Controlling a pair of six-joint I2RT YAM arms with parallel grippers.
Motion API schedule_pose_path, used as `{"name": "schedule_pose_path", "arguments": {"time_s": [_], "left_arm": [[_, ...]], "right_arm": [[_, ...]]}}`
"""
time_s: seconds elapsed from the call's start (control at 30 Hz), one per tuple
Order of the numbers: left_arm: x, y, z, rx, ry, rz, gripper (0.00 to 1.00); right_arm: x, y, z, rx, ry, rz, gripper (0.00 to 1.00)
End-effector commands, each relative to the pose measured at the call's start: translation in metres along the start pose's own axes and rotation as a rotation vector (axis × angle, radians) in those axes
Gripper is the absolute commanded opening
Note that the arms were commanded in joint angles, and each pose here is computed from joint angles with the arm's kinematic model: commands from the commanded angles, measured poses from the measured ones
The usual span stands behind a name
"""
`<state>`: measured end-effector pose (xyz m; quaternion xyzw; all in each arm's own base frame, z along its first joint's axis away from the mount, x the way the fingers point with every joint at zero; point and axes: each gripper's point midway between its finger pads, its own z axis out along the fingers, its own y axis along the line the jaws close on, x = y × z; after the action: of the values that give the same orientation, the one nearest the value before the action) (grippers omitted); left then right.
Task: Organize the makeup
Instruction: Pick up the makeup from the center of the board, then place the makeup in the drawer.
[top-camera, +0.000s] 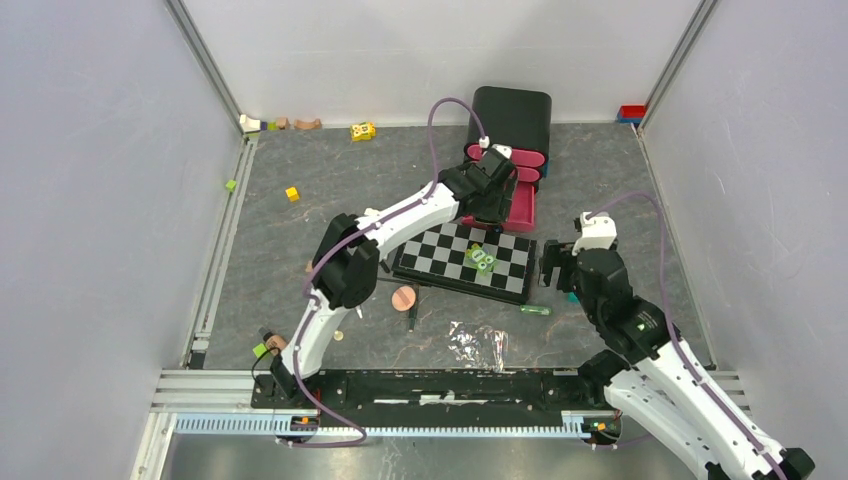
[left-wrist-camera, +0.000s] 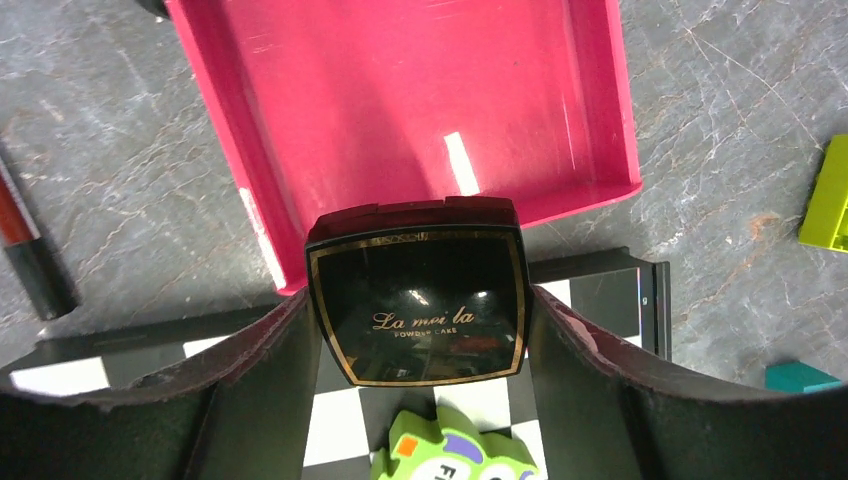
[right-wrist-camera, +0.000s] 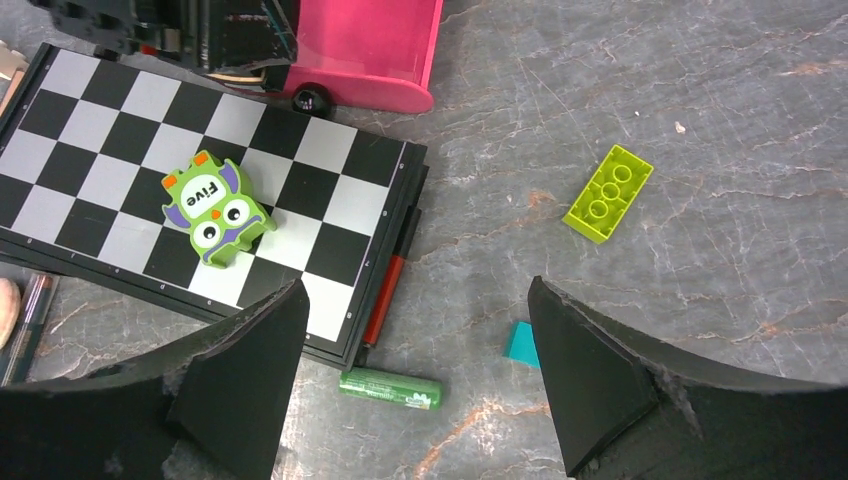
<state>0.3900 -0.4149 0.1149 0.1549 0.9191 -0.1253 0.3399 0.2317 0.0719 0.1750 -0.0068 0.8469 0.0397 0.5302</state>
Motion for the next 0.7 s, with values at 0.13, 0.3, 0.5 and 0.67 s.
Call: {"name": "schedule_pose_path", "arguments": {"time_s": [0.13, 0.3, 0.5, 0.67], "left_arm": [[-0.037, -0.010, 0.016, 0.053, -0.092, 0.025, 0.48], [-0.040, -0.002, 0.027, 0.038, -0.104, 0.012, 0.50], [-0.046, 0.008, 0.038, 0.020, -0.109, -0.002, 0.51], [-0.045, 0.017, 0.049, 0.006, -0.100, -0.014, 0.51]], "right_arm": [[-0.012, -0.006, -0.018, 0.003, -0.036, 0.023, 0.88], [-0.012, -0.006, -0.020, -0.004, -0.033, 0.026, 0.88], [-0.010, -0.008, -0.020, 0.002, -0.035, 0.019, 0.89], [-0.008, -0.008, -0.018, 0.007, -0.029, 0.002, 0.89]]}}
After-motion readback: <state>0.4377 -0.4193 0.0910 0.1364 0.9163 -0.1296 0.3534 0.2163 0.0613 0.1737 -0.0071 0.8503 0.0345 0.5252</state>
